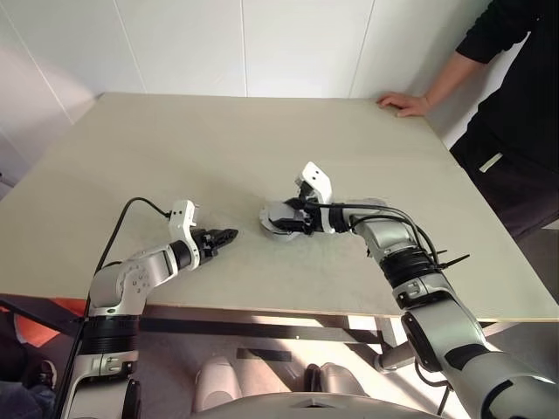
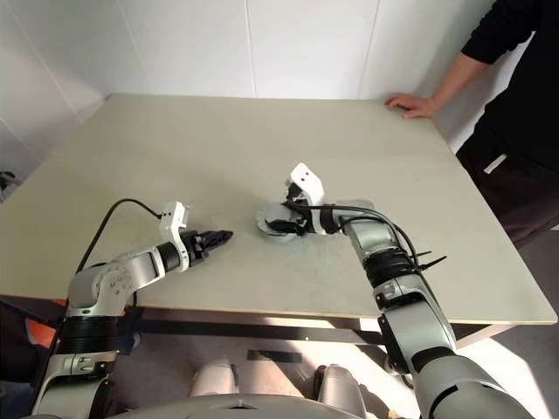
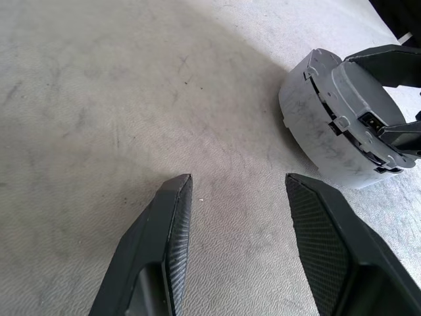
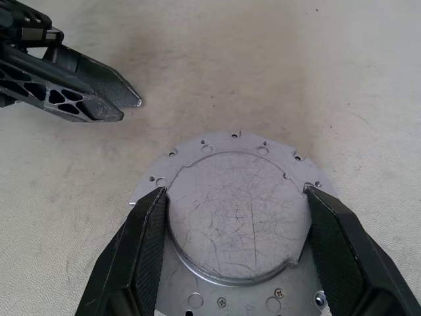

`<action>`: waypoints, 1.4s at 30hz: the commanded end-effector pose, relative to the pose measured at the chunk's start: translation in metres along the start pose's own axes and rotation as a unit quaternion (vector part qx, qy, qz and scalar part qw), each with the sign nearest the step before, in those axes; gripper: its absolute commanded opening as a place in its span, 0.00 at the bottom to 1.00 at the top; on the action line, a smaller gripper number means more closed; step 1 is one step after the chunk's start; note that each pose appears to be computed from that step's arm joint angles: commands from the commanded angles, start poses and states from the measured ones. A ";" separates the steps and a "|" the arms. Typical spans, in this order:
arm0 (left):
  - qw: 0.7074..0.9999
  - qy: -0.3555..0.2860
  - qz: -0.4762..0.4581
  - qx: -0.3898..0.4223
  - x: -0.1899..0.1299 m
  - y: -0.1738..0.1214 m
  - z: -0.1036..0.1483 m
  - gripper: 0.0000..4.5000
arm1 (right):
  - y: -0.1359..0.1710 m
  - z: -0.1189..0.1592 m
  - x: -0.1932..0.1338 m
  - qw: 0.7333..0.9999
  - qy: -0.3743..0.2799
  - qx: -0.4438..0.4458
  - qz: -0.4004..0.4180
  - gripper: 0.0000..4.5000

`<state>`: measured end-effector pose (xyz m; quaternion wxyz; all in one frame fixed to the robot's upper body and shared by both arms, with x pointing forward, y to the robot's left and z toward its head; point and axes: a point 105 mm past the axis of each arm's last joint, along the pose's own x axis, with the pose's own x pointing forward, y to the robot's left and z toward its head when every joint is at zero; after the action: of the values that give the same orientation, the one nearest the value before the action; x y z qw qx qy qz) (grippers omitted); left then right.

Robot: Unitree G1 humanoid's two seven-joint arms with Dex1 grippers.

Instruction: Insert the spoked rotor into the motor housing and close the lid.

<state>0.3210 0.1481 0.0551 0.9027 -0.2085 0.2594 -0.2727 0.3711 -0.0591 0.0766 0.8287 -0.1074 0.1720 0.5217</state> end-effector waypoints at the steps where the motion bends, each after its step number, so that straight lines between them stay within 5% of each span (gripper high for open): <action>1: 1.000 -0.016 -0.010 0.013 -0.002 -0.007 0.011 0.53 | -0.007 -0.028 -0.005 0.998 0.053 0.000 -0.026 0.70; 15: 1.000 -0.021 -0.017 0.009 -0.001 -0.011 0.011 0.53 | -0.008 -0.041 -0.003 0.997 0.073 0.003 -0.035 0.70; 22: 0.993 -0.085 -0.070 -0.046 0.016 -0.034 0.043 0.53 | -0.008 -0.040 -0.004 0.997 0.073 0.000 -0.035 0.70; 26: 0.989 -0.086 -0.099 -0.074 0.038 -0.048 0.053 0.32 | -0.009 -0.040 -0.004 0.997 0.072 -0.001 -0.036 0.70; 30: 0.988 -0.058 -0.103 -0.101 0.062 -0.052 0.050 0.02 | -0.009 -0.038 -0.004 0.997 0.069 -0.003 -0.040 0.70; 42: 0.990 0.069 -0.068 -0.101 0.090 -0.044 0.010 0.01 | -0.011 -0.035 -0.008 0.997 0.054 0.000 -0.062 0.70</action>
<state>0.3821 0.0637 0.0704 0.8421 -0.3129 0.2948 -0.3257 0.3704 -0.0611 0.0701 0.8372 -0.1387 0.1599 0.5043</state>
